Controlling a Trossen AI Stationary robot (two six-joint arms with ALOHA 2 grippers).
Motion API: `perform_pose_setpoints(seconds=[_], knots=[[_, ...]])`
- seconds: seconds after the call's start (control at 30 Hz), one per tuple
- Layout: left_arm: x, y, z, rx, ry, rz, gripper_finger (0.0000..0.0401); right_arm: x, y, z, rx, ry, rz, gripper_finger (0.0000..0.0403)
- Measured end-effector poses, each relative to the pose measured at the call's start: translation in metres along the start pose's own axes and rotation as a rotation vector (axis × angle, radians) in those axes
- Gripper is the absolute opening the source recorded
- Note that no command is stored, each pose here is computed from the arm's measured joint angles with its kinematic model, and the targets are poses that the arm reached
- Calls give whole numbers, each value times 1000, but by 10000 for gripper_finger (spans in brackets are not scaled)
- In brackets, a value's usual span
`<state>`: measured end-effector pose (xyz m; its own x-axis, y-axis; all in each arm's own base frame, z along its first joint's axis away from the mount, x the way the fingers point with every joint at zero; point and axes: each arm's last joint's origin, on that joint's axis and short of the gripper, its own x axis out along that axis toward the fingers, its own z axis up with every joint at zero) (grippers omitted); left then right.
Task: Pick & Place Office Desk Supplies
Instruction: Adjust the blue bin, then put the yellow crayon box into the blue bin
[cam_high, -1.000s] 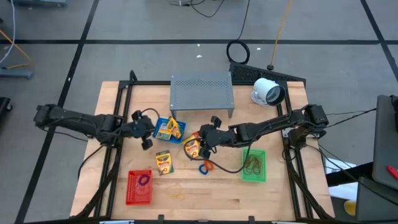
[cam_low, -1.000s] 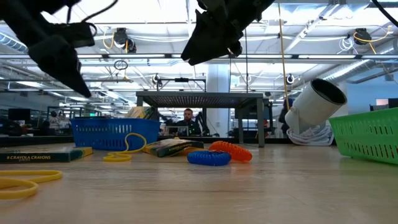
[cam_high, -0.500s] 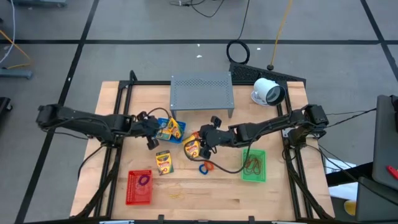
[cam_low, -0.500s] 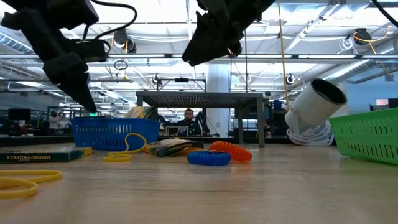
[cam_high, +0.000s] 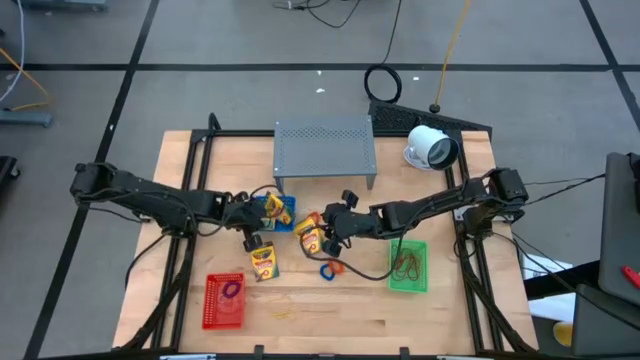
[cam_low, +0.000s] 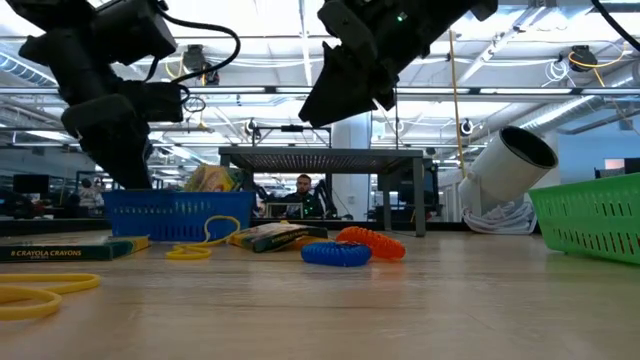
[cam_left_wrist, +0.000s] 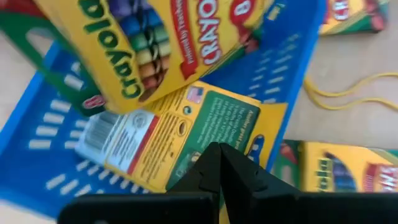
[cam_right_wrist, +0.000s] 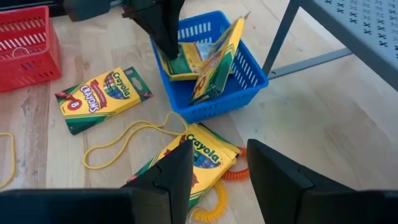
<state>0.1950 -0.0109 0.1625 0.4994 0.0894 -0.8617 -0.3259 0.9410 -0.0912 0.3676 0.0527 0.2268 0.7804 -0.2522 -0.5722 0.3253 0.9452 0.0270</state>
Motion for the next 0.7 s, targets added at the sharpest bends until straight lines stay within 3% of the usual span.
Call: perform_pose_setpoints(seconds=[0.4, 0.7], knots=[[-7, -15, -2, -29, 32, -138, 8, 0, 0, -1, -23, -2, 1, 139], [-33, -30, 27, 48, -123, -141, 4, 0, 0, -1, -23, 0, 8, 139]])
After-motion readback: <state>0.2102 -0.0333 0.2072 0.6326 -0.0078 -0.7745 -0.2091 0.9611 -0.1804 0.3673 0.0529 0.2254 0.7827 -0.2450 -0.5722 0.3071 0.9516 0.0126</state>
